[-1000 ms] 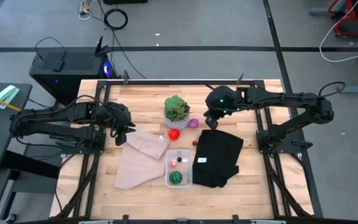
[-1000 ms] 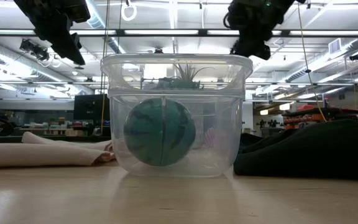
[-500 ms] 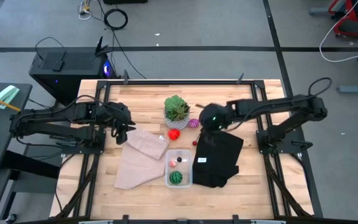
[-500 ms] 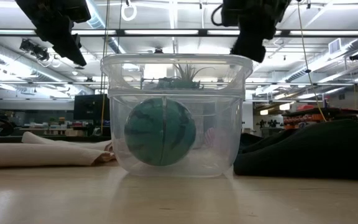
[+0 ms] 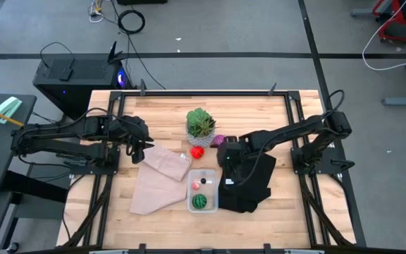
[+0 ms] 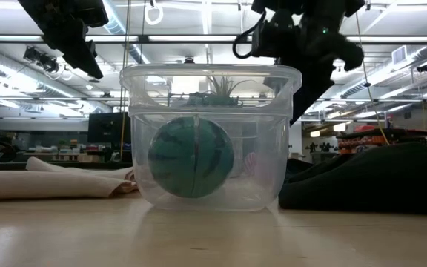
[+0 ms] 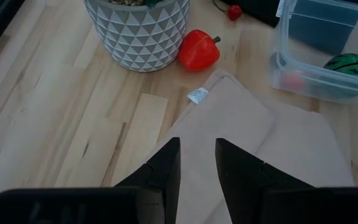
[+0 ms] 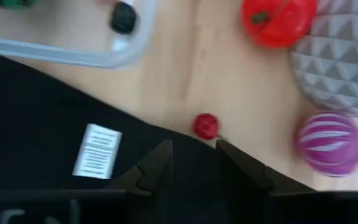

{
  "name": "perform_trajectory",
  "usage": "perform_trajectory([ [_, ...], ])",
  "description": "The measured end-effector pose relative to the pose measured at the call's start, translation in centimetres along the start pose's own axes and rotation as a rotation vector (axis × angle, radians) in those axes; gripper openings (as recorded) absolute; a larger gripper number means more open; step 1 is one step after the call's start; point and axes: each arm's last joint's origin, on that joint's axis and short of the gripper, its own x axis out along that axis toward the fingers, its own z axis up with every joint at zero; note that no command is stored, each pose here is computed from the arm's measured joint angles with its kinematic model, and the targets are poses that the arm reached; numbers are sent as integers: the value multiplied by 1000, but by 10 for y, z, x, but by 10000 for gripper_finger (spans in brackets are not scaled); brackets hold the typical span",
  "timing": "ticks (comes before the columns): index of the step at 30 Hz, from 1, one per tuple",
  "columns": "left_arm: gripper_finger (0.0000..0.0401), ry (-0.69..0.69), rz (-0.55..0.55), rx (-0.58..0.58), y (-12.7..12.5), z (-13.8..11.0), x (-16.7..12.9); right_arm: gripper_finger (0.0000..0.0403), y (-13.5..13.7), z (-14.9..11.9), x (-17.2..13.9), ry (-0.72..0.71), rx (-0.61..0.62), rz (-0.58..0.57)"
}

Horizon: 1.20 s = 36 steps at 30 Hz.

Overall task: Pick and placing Produce into tupperware
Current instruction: Put the red cherry into the transparent container

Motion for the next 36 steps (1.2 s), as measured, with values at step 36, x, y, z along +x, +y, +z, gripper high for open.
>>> perform_trajectory([
  [36, 107, 9, 21, -6, 1, -4, 7, 227, -9, 2, 41, 61, -58, -37],
])
